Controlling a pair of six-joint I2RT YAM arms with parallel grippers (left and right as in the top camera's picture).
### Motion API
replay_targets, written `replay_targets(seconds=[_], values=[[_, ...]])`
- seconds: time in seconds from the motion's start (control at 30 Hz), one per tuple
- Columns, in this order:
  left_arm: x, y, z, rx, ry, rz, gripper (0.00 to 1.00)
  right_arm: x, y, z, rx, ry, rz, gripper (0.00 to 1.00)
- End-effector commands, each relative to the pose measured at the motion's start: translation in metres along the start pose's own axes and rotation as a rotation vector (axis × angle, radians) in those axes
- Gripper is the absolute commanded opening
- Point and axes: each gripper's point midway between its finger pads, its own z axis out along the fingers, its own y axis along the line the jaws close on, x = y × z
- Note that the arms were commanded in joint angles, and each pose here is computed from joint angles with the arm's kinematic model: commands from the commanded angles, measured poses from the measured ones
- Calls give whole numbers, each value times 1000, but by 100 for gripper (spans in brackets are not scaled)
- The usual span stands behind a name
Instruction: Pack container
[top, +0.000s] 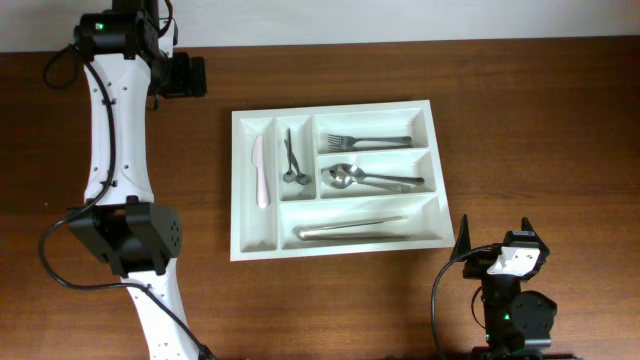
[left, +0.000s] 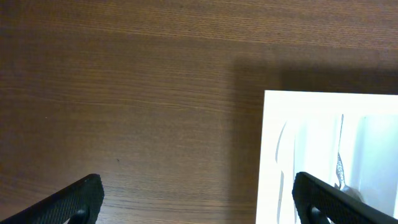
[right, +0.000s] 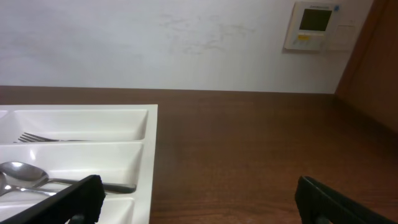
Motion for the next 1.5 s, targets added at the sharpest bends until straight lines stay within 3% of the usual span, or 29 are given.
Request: replay_targets(seconds=[0.0, 0.17, 0.37, 0.63, 0.77, 1.0, 1.3, 1.47], values=[[-4, -1, -3, 1, -15, -12, 99, 3, -1, 0, 10, 7, 4, 99], [-10, -14, -64, 18, -139, 11, 99, 3, -1, 0, 11, 7, 4, 99], [5, -38, -207, 75, -426, 61, 99, 3, -1, 0, 10, 7, 4, 99], [102, -71, -392, 265, -821, 190, 99, 3, -1, 0, 10, 7, 4, 99], [144, -48, -425, 269, -907, 168, 99, 3, -1, 0, 11, 7, 4, 99], [226, -13, -418, 228, -916, 128, 99, 3, -1, 0, 10, 7, 4, 99], [314, 7, -323, 136, -732, 78, 99, 3, -1, 0, 10, 7, 4, 99], [333, 16, -275, 68, -699, 36, 99, 3, -1, 0, 10, 7, 4, 99]])
